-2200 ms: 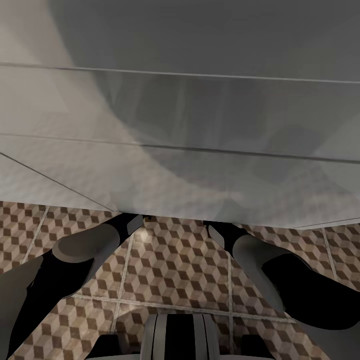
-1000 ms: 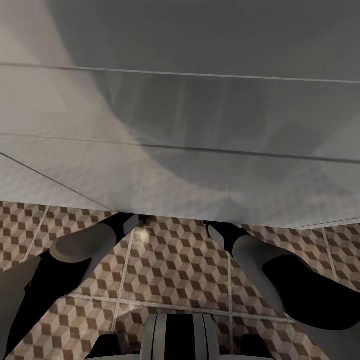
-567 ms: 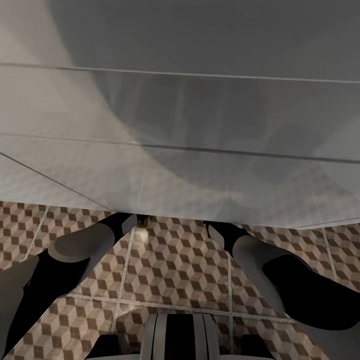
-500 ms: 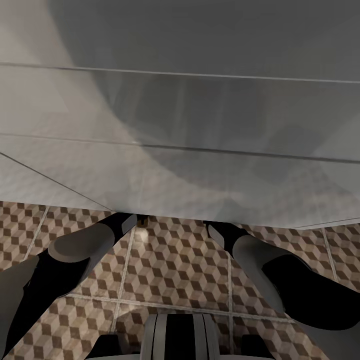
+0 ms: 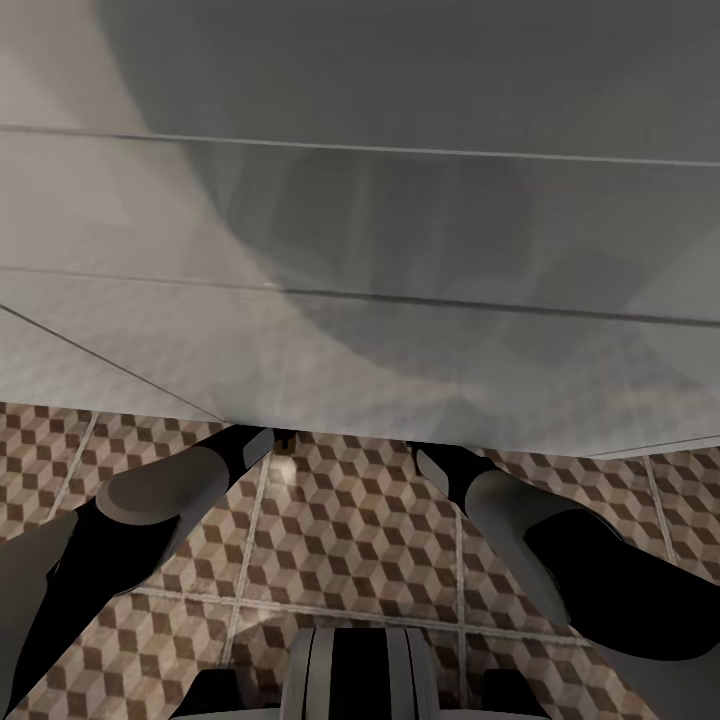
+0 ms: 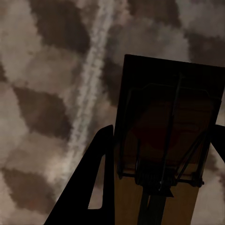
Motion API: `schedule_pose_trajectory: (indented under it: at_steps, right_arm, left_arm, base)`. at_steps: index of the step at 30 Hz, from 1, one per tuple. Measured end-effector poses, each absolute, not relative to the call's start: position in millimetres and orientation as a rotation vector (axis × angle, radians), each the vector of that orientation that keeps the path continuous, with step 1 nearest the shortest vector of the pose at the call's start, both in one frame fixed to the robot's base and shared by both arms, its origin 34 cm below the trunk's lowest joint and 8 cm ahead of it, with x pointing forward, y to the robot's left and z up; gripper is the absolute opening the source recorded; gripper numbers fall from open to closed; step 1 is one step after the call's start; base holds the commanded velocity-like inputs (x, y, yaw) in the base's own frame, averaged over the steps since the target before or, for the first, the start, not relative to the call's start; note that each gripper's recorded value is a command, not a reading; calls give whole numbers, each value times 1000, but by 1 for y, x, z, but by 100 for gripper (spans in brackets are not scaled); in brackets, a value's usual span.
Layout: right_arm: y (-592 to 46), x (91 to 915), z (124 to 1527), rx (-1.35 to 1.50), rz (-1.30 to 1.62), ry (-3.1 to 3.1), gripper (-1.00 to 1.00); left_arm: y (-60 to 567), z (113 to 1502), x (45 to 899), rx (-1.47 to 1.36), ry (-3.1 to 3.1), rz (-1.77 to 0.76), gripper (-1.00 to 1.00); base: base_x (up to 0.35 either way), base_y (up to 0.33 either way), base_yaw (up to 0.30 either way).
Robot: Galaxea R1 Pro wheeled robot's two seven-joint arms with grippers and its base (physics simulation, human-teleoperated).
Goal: Take the four mousetraps from the cabinet in the bathroom and place them on the bathroom floor. Make sure all four end up on the same floor surface, and ensure that at least two of them are either under or directly next to the same bathroom sink.
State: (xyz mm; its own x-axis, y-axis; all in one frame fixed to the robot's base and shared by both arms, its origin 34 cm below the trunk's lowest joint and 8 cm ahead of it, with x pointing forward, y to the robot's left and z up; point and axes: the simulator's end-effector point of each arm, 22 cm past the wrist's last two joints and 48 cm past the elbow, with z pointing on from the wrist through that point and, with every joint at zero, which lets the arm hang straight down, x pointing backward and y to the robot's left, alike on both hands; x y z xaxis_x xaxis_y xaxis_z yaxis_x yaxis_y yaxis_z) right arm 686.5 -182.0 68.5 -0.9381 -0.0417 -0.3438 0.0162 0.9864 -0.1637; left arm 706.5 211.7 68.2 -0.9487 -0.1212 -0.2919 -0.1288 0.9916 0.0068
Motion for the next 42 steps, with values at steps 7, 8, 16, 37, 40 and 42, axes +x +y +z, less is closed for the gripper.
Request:
schedule_pose_trajectory:
  at_steps: [7, 8, 16, 37, 40, 42]
  right_arm:
    - [-182, 691, 70, -10, -232, 2755, 100]
    - [-182, 692, 70, -9, -232, 2754, 100]
    - [-182, 692, 71, -10, -232, 2750, 100]
    - [-182, 693, 71, -8, -231, 2747, 100]
    - [-182, 693, 71, -8, -231, 2747, 100]
    - [-182, 693, 71, -8, -231, 2747, 100]
  left_arm:
    - [211, 68, 706, -190, 2841, 34, -100]
    - [211, 68, 706, -191, 2841, 33, -100]
    - [217, 68, 707, -189, 2836, 50, -100]
    - [223, 69, 709, -194, 2829, 72, 100]
    - [223, 69, 709, -200, 2829, 70, 100]
    - [223, 69, 709, -196, 2829, 71, 100]
  base:
    - [0, 0, 0]
    - [0, 0, 0]
    - [0, 0, 0]
    - [0, 0, 0]
    - [0, 0, 0]
    - [0, 0, 0]
